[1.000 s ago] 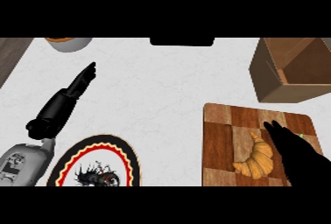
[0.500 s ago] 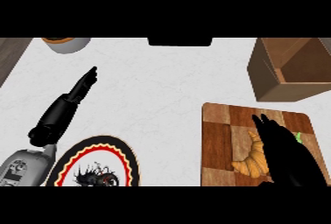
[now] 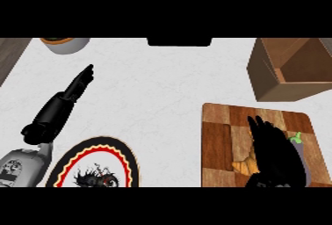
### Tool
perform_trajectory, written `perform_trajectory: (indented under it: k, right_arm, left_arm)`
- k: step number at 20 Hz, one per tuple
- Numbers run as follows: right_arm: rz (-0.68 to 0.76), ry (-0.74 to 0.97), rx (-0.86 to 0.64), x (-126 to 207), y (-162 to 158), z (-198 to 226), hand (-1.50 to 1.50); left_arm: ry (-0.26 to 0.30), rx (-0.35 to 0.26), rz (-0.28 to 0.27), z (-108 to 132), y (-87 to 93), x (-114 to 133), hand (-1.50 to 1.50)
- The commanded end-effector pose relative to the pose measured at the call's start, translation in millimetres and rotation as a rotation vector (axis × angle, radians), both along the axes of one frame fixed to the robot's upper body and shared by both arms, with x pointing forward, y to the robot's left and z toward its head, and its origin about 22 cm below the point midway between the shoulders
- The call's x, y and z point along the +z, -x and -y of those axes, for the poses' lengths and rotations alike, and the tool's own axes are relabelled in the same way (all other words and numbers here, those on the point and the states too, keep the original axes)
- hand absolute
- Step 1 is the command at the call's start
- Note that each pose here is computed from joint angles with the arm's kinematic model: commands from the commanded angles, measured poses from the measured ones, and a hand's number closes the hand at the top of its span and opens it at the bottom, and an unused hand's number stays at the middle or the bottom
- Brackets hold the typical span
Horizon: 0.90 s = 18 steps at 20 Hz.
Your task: Pick the croissant from the cutting board and place it in the cardboard box
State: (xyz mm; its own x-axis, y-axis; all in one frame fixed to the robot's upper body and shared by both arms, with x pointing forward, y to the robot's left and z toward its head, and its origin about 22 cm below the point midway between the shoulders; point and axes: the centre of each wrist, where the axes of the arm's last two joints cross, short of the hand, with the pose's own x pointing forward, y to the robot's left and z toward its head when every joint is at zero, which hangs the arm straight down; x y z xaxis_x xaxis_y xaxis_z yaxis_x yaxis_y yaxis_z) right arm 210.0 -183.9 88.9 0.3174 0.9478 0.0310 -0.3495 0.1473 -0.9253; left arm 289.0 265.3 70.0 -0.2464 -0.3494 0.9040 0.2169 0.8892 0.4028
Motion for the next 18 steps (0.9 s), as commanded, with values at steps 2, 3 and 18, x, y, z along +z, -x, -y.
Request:
perform_trajectory:
  k: [2,3,18]
  right_arm:
    - [-0.045,0.051,-0.108,7,-9,-2,-1.50]
    - [-0.062,0.043,-0.108,4,-6,-1,-1.50]
    - [-0.088,0.074,-0.175,-32,-19,10,-1.50]
  left_arm:
    - [-0.006,-0.002,-0.004,0,-2.8,-7,0.00]
    - [0.019,0.000,0.007,-8,0.3,6,0.00]
    - [0.016,-0.015,-0.005,11,-0.4,-17,0.00]
